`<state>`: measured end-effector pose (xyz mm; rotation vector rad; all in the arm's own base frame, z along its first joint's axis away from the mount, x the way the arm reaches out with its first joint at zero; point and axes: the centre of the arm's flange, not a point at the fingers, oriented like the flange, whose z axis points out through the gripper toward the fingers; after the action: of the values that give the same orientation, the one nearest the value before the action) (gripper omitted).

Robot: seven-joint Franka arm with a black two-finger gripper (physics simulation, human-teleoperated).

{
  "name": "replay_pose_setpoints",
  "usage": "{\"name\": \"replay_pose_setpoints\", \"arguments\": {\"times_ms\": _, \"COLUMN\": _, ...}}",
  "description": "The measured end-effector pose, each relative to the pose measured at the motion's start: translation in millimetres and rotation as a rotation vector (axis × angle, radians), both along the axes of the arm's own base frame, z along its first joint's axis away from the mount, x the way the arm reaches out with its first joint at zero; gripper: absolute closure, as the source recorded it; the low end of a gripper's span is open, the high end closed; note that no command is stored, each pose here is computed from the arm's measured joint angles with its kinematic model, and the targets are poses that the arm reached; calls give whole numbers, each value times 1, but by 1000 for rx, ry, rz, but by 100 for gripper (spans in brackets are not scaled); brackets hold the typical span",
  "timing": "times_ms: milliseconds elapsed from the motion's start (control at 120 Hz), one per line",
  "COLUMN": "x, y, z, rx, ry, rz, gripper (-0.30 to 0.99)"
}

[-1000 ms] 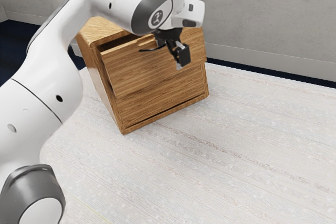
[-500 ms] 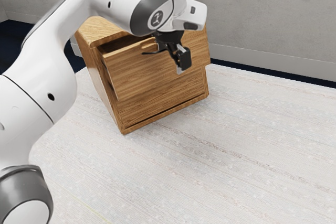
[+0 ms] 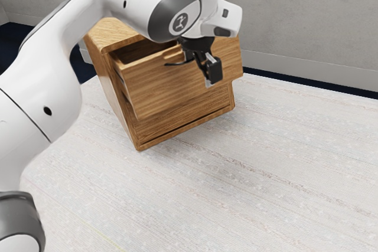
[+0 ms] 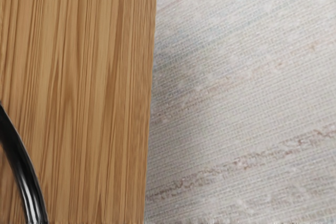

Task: Pull the drawer handle with one arm to open the drawer

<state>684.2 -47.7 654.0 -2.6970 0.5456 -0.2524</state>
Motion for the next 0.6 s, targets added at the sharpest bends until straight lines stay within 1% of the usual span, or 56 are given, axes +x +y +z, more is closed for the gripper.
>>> {"name": "replay_pose_setpoints", "arguments": {"times_ms": 217, "x": -5, "y": -12, "z": -6, "rx": 4, "ry": 18, "rz": -6, "gripper": 0}}
{"name": "replay_pose_setpoints", "arguments": {"times_ms": 367, "x": -14, "y": -19, "z": 0, "rx": 2, "ry": 17, "rz": -10, "gripper": 1}}
{"name": "replay_pose_setpoints", "arguments": {"times_ms": 600, "x": -17, "y": -29, "z": -6, "rx": 0, "ry": 25, "rz": -13, "gripper": 0}}
